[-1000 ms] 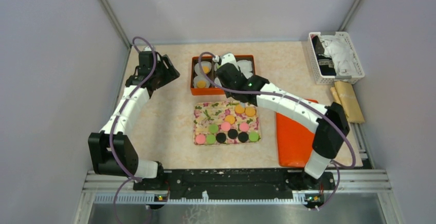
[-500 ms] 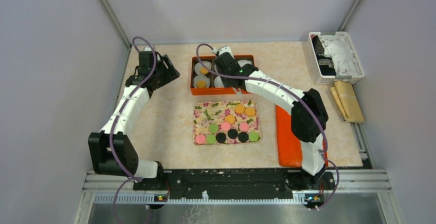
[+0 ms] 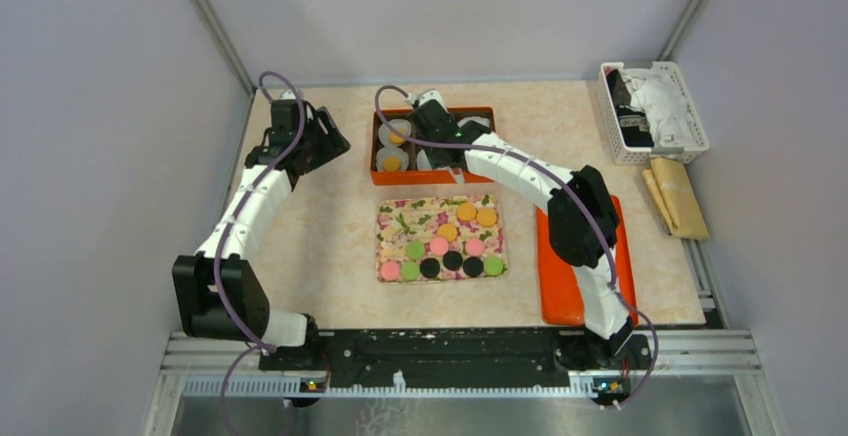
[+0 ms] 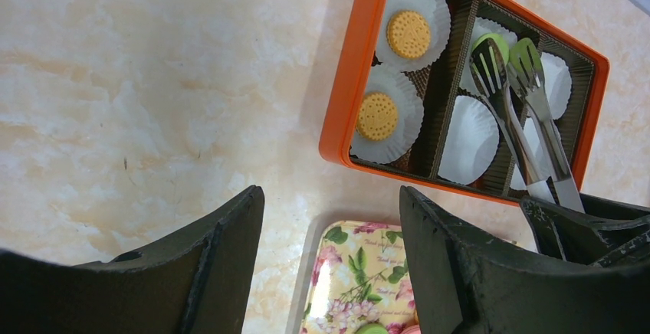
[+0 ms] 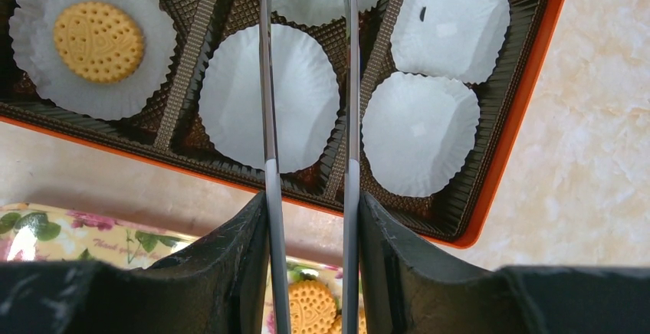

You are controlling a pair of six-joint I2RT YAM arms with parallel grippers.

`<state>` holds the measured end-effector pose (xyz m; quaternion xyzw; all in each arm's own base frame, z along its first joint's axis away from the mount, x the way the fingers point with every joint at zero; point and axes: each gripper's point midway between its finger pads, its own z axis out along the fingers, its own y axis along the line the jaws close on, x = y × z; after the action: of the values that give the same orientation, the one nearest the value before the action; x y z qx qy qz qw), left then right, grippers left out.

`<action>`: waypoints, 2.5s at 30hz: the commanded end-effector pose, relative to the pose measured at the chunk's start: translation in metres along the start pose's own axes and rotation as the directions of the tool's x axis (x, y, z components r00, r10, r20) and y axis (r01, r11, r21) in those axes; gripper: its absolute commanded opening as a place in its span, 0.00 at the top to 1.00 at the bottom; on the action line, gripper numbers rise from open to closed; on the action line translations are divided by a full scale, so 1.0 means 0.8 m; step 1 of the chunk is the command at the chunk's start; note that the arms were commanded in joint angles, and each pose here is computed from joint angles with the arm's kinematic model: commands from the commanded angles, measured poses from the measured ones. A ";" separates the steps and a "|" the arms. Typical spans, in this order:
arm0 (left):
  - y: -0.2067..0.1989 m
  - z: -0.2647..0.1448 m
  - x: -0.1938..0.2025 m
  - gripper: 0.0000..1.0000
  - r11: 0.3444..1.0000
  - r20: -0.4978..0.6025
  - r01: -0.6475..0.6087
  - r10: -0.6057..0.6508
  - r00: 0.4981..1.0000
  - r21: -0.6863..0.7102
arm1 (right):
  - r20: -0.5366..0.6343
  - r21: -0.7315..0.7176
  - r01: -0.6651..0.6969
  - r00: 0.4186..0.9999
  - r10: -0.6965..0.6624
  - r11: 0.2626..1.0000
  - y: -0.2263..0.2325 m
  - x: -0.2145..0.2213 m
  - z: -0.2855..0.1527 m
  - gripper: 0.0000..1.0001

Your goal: Pack the cookies

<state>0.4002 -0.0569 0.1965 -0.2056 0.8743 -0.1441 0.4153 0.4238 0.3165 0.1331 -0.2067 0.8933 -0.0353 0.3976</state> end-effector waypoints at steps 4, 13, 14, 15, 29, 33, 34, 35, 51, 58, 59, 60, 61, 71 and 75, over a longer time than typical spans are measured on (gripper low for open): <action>-0.007 0.002 -0.008 0.28 1.000 0.016 -0.015 0.015 1.000 0.023 | 0.121 0.008 -0.044 0.992 0.043 0.999 -0.008 -0.056 -0.015 0.61; -0.009 0.005 -0.005 0.28 0.999 0.002 -0.025 0.025 1.000 0.034 | 0.121 0.016 -0.053 0.991 0.051 0.998 -0.009 -0.056 -0.014 0.52; -0.009 0.005 -0.005 0.28 0.999 0.000 -0.026 0.026 1.000 0.036 | 0.122 0.020 -0.055 0.991 0.053 0.998 -0.010 -0.056 -0.013 0.52; -0.009 0.005 -0.005 0.28 0.999 0.001 -0.025 0.025 1.000 0.036 | 0.123 0.022 -0.056 0.991 0.053 0.998 -0.011 -0.057 -0.014 0.52; -0.011 0.005 -0.007 0.28 0.999 0.003 -0.018 0.017 1.000 0.038 | 0.214 -0.063 -0.090 0.972 0.101 0.994 -0.025 -0.070 -0.111 0.55; -0.014 0.006 -0.004 0.29 0.999 -0.009 -0.011 0.011 1.000 0.049 | 0.222 -0.092 -0.062 0.972 0.081 0.994 -0.014 -0.046 -0.151 0.55; -0.014 0.007 -0.004 0.29 0.999 -0.011 -0.009 0.009 1.000 0.049 | 0.224 -0.094 -0.052 0.972 0.072 0.994 -0.012 -0.039 -0.160 0.55; -0.014 0.007 -0.004 0.29 0.999 -0.011 -0.009 0.009 1.000 0.049 | 0.222 -0.095 -0.041 0.973 0.062 0.995 -0.009 -0.030 -0.168 0.55; -0.037 0.004 0.001 0.29 0.996 -0.013 -0.030 0.031 0.999 0.081 | 0.068 -0.165 -0.045 0.996 0.057 0.985 0.006 0.128 -0.236 0.53; -0.048 -0.001 0.002 0.29 0.995 -0.009 -0.038 0.039 0.999 0.097 | -0.016 -0.114 -0.084 0.996 0.082 0.990 -0.009 0.185 -0.223 0.52; -0.049 -0.001 0.002 0.29 0.994 -0.007 -0.039 0.039 0.999 0.099 | -0.027 -0.106 -0.084 0.996 0.082 0.991 -0.010 0.191 -0.221 0.52; -0.049 -0.002 0.002 0.29 0.994 -0.006 -0.039 0.040 0.999 0.099 | -0.036 -0.102 -0.085 0.996 0.082 0.991 -0.010 0.196 -0.219 0.52; -0.049 -0.002 0.002 0.29 0.994 -0.006 -0.040 0.040 0.999 0.098 | -0.039 -0.098 -0.088 0.996 0.084 0.991 -0.010 0.198 -0.217 0.52; -0.045 -0.003 0.004 0.28 0.995 -0.005 -0.043 0.043 0.999 0.088 | -0.068 -0.075 -0.087 0.994 0.082 0.993 -0.002 0.218 -0.196 0.52; -0.044 -0.001 0.006 0.28 0.995 -0.011 -0.042 0.044 0.999 0.086 | -0.066 -0.075 -0.089 0.994 0.084 0.993 0.003 0.217 -0.189 0.52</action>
<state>0.3989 -0.0892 0.1917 -0.1695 0.8851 -0.1688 0.3991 0.2003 0.2228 0.1128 -0.1998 0.9188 -0.0012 0.3403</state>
